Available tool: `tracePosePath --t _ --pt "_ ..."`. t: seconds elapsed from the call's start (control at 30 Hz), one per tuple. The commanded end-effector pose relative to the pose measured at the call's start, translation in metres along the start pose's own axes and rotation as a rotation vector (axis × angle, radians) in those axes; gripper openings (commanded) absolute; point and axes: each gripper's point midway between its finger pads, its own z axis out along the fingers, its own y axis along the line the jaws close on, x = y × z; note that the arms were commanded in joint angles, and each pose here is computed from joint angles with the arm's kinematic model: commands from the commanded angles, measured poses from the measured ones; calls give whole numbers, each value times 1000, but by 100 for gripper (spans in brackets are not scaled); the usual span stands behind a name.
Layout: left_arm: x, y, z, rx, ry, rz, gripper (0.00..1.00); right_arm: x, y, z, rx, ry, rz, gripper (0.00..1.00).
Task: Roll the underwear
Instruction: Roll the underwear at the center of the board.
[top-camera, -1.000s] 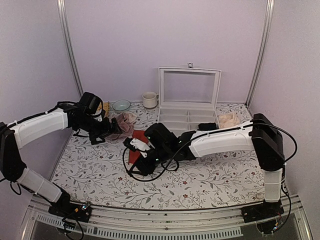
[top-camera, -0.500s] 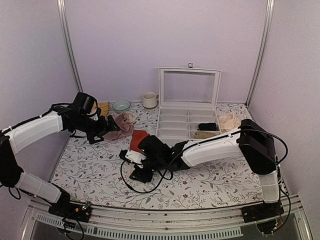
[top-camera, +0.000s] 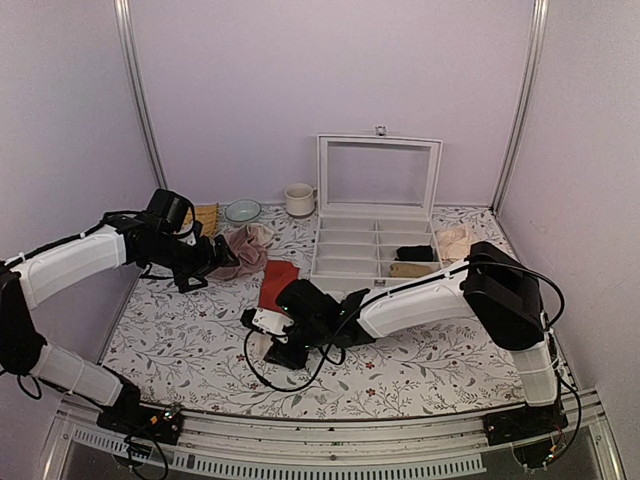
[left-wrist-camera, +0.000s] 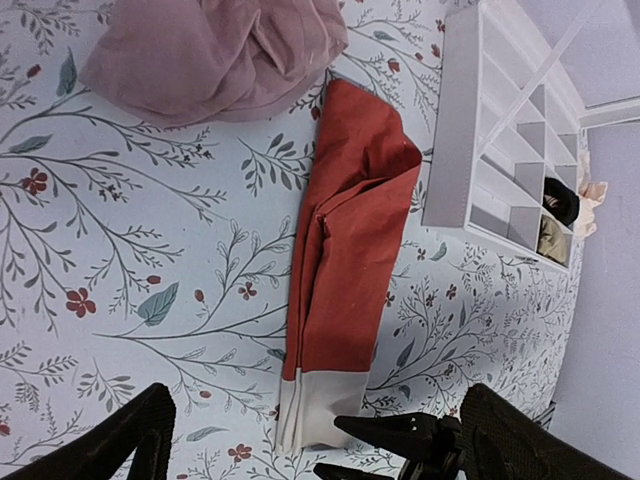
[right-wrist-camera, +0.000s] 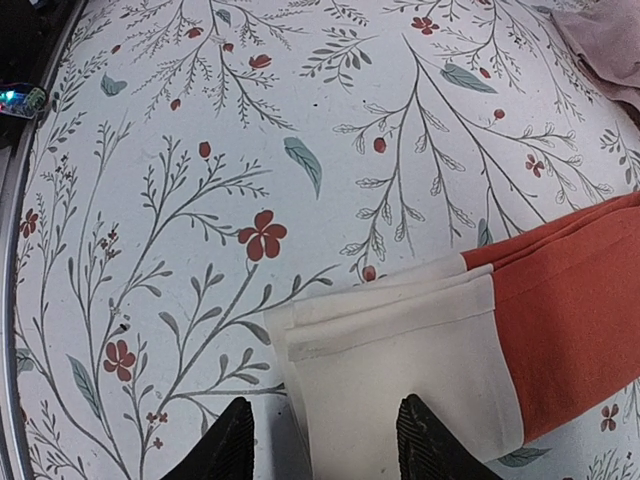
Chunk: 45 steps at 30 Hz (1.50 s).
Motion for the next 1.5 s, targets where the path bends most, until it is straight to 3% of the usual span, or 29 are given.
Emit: tracePosePath --t 0.0,0.33,0.43,0.57,0.8,1.47 --pt "-2 1 -4 18 -15 -14 100 50 7 29 -32 94 14 49" --pt "0 1 0 30 -5 -20 100 68 9 34 -38 130 22 47" --pt "-1 1 1 32 0 -22 100 70 6 37 -21 138 24 38" --pt "-1 0 1 36 2 -21 100 74 5 41 -17 152 29 17" --pt "-2 1 1 36 3 -23 100 74 7 40 -27 152 46 0" --pt "1 -1 22 83 41 -13 99 -4 20 -23 -305 -4 284 0"
